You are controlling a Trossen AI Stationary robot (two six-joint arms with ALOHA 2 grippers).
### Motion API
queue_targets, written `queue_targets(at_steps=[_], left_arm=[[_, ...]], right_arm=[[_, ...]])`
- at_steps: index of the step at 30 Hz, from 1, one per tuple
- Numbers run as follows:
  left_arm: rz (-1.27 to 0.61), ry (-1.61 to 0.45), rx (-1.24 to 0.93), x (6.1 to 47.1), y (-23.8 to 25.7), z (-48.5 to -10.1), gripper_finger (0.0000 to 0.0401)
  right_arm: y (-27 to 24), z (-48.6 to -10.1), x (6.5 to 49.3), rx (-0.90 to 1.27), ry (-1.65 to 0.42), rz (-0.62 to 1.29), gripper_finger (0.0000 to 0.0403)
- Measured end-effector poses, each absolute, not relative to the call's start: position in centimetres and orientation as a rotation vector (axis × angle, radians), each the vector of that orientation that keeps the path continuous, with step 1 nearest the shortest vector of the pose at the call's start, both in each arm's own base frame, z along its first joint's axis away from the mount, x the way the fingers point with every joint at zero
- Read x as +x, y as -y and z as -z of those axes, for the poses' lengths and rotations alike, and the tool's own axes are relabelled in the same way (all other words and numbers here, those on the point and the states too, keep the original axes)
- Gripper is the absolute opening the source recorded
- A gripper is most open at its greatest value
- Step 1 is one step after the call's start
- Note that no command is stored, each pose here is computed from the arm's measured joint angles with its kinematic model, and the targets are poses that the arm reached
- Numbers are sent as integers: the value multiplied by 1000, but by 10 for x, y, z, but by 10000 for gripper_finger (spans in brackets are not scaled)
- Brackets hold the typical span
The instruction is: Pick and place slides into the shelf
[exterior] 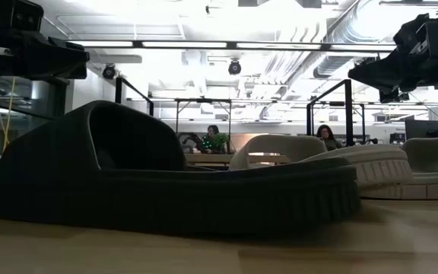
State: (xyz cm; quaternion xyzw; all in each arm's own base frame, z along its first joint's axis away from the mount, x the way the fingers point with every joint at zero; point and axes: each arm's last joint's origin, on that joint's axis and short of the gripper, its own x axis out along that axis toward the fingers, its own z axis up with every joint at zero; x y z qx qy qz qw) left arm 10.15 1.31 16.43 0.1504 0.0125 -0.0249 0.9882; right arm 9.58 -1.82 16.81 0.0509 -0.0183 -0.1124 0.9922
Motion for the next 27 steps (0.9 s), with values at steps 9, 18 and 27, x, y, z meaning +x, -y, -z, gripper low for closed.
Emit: queue_targets(at_steps=[9,18,27], left_arm=[[50,-25,302,102,-13,-164,1],[50,-24,292,102,-13,-164,1],[47,-23,98,102,-13,-165,1]], right_arm=[[18,-168,96,102,37,225,0],[18,-168,96,102,37,225,0],[18,-168,96,128,40,222,0]])
